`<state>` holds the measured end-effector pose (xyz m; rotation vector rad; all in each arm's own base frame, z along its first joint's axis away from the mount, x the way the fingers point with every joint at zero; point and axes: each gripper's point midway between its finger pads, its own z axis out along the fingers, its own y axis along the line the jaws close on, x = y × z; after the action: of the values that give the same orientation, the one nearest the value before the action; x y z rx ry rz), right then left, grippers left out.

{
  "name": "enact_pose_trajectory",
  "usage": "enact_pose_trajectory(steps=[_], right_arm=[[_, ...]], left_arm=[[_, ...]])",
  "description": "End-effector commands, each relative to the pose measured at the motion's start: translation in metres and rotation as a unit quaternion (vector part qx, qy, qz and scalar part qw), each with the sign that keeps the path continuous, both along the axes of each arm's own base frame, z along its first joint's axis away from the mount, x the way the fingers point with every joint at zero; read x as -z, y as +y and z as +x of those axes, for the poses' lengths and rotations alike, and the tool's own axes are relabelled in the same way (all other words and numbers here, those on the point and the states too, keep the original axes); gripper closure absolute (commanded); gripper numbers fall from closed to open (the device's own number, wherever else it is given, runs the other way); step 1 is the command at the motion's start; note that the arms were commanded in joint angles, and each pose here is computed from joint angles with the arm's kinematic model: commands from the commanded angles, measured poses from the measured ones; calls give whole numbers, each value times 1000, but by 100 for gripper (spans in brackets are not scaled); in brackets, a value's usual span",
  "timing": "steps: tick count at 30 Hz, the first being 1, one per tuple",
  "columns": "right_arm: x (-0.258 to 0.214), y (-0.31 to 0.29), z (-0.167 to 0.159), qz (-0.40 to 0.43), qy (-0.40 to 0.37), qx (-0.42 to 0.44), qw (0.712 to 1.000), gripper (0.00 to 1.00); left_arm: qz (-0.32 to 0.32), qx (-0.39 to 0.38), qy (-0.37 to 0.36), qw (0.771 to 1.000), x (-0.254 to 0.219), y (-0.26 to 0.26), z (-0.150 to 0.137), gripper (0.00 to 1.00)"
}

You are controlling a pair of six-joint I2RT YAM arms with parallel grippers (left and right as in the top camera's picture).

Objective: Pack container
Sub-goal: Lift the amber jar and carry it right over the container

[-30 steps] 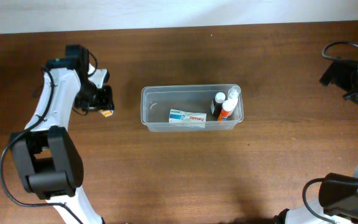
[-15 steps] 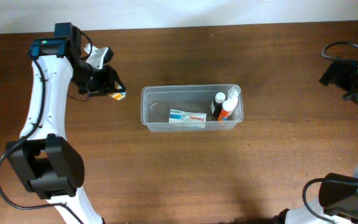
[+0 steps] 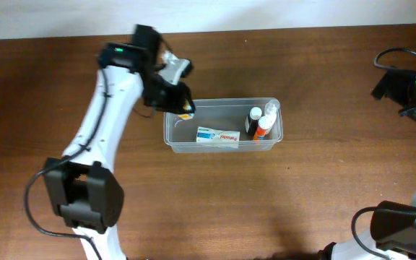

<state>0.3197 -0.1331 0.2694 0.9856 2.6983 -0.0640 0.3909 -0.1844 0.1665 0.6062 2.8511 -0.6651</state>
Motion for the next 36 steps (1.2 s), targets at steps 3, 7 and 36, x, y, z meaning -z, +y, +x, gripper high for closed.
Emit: enact_pose_trajectory(steps=[3, 7, 36], right_arm=[[-5, -2, 0, -4, -9, 8, 1000, 2], [-5, -2, 0, -4, -9, 8, 1000, 1], [-5, -2, 0, -4, -9, 8, 1000, 2]], left_arm=[[166, -1, -68, 984, 9, 11, 9, 65], [213, -12, -93, 973, 12, 5, 11, 66], [213, -91, -25, 973, 100, 0, -4, 65]])
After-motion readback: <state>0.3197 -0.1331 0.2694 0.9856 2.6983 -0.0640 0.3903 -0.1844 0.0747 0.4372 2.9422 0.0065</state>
